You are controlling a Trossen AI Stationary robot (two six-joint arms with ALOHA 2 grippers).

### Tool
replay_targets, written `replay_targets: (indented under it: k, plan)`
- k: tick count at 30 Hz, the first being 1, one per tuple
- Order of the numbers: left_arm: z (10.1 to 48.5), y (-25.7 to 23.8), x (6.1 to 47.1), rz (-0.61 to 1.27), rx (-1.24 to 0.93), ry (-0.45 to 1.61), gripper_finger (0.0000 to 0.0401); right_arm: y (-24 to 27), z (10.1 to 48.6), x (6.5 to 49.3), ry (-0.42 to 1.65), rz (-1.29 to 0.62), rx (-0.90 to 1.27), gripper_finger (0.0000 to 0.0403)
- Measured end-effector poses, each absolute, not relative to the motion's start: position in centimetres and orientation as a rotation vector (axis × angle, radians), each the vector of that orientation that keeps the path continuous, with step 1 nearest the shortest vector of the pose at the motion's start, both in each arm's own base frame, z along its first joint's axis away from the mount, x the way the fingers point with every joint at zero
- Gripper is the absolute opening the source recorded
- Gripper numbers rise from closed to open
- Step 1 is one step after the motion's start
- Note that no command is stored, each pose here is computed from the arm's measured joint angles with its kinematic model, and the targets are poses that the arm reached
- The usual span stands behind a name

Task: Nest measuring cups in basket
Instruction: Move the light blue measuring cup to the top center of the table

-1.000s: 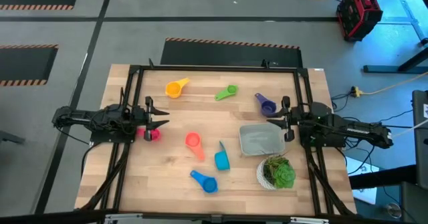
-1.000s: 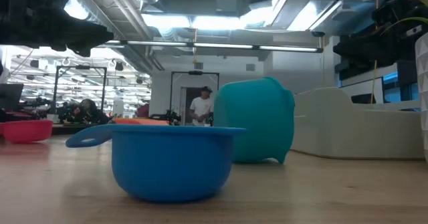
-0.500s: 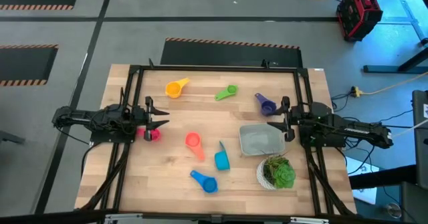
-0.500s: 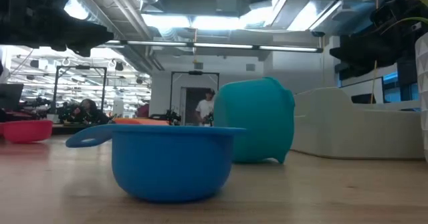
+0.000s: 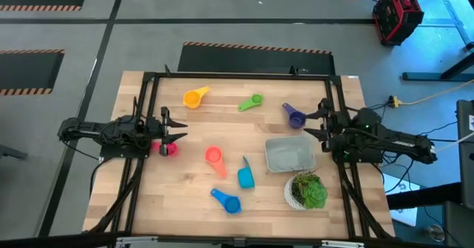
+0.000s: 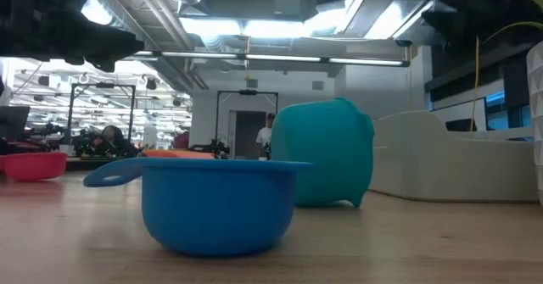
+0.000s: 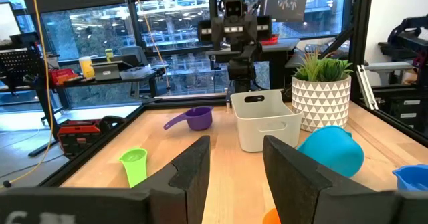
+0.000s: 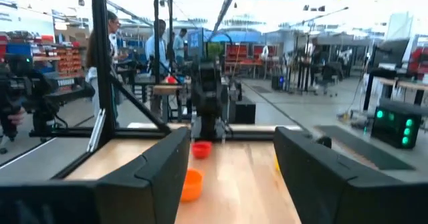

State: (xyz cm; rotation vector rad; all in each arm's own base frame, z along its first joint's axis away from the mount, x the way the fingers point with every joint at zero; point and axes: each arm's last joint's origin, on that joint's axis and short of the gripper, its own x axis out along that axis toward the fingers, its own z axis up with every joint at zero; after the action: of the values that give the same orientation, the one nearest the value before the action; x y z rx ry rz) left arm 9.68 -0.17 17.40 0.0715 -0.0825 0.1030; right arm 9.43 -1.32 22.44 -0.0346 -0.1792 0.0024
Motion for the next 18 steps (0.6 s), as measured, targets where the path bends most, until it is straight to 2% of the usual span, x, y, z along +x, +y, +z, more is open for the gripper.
replay_targets:
  k: [8, 14, 18]
  plan:
    - [17.4, -0.2, 9.7, 0.103, 0.072, -0.082, 0.0133, -1.7, 26.3, 11.2, -0.101, -0.001, -0.087, 0.0225]
    - [17.4, -0.2, 9.7, 0.103, 0.072, -0.082, 0.0133, -2.3, 28.8, 14.4, -0.003, 0.012, -0.089, 0.0225]
    - [17.4, -0.2, 9.7, 0.103, 0.072, -0.082, 0.0133, -2.6, 30.2, 17.1, 0.045, 0.086, -0.102, 0.0225]
